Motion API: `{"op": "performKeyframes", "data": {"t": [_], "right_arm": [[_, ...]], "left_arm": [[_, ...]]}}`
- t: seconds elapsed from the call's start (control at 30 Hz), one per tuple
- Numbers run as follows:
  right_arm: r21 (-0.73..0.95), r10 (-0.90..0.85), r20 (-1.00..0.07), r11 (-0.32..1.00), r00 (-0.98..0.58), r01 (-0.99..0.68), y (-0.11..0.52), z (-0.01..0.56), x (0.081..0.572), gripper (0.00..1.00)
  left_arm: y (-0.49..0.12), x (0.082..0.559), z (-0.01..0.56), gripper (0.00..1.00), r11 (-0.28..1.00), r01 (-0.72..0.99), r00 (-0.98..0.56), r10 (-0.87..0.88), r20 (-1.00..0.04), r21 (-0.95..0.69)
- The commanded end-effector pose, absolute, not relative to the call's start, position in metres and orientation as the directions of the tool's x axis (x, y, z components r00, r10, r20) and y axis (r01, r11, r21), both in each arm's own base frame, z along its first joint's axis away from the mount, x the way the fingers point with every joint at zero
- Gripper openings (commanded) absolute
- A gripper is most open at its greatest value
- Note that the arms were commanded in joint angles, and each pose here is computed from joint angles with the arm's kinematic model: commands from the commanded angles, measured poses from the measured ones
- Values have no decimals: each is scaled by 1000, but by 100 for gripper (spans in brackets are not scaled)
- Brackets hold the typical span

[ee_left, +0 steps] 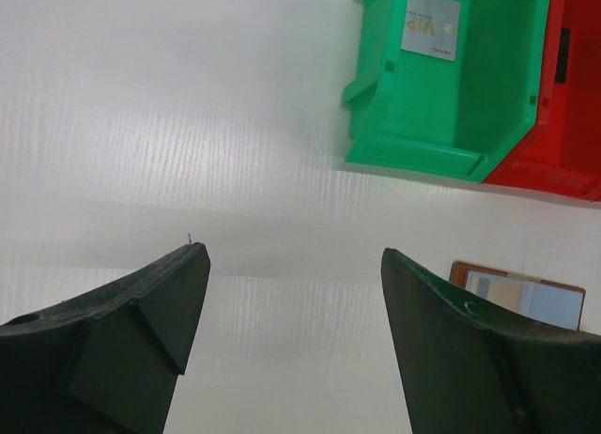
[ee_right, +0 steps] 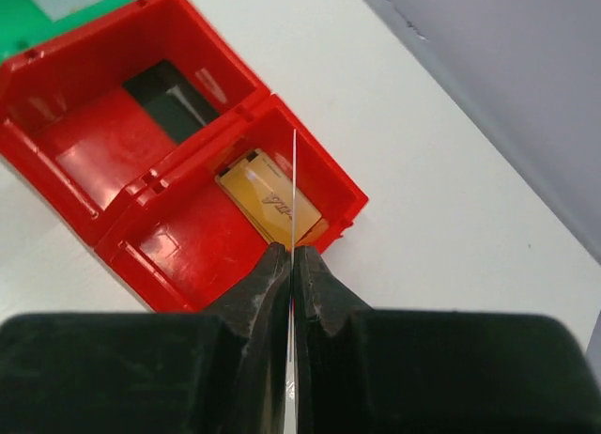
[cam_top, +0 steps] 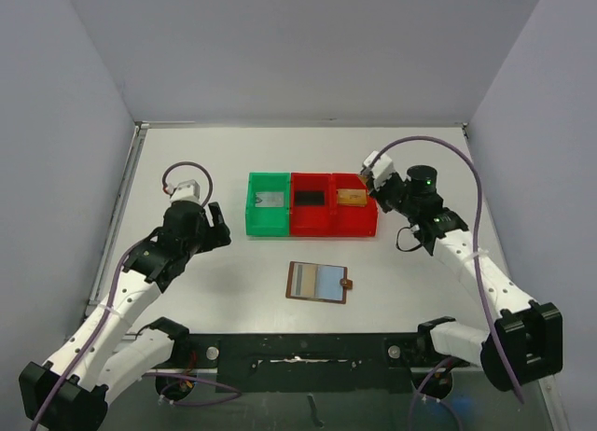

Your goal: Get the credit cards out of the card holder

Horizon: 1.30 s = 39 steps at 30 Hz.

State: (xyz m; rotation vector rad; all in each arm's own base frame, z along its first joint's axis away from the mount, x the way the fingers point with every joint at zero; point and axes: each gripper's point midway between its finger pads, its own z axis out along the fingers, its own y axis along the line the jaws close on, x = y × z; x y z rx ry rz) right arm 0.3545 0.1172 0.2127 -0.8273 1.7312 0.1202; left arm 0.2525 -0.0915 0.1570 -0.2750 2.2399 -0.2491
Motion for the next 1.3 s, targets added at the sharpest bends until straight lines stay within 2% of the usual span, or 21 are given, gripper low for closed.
{"op": "performKeyframes", "data": {"t": [0.0,0.13,0.3,0.77,1.27], "right_arm": [[-528,-697,-717,533,12,-661,127,203,371,0],[-588,-785,-616,397,71,-705,140,181,380,0],[-619,-812,-571,328,121,-714,151,170,393,0],[-667,-896,-423,208,134,-715,154,121,435,0],[-707,-929,-328,119,174,-697,161,91,460,10]], "left_arm": [[-87,266,174,74,956,-114,-554,-287,-782,-270],[-80,265,178,73,953,-142,-530,-301,-793,-266],[-76,263,182,73,950,-157,-505,-313,-805,-271],[-74,265,181,74,951,-165,-505,-309,-806,-261],[-74,265,179,74,952,-168,-511,-305,-804,-255]]}}
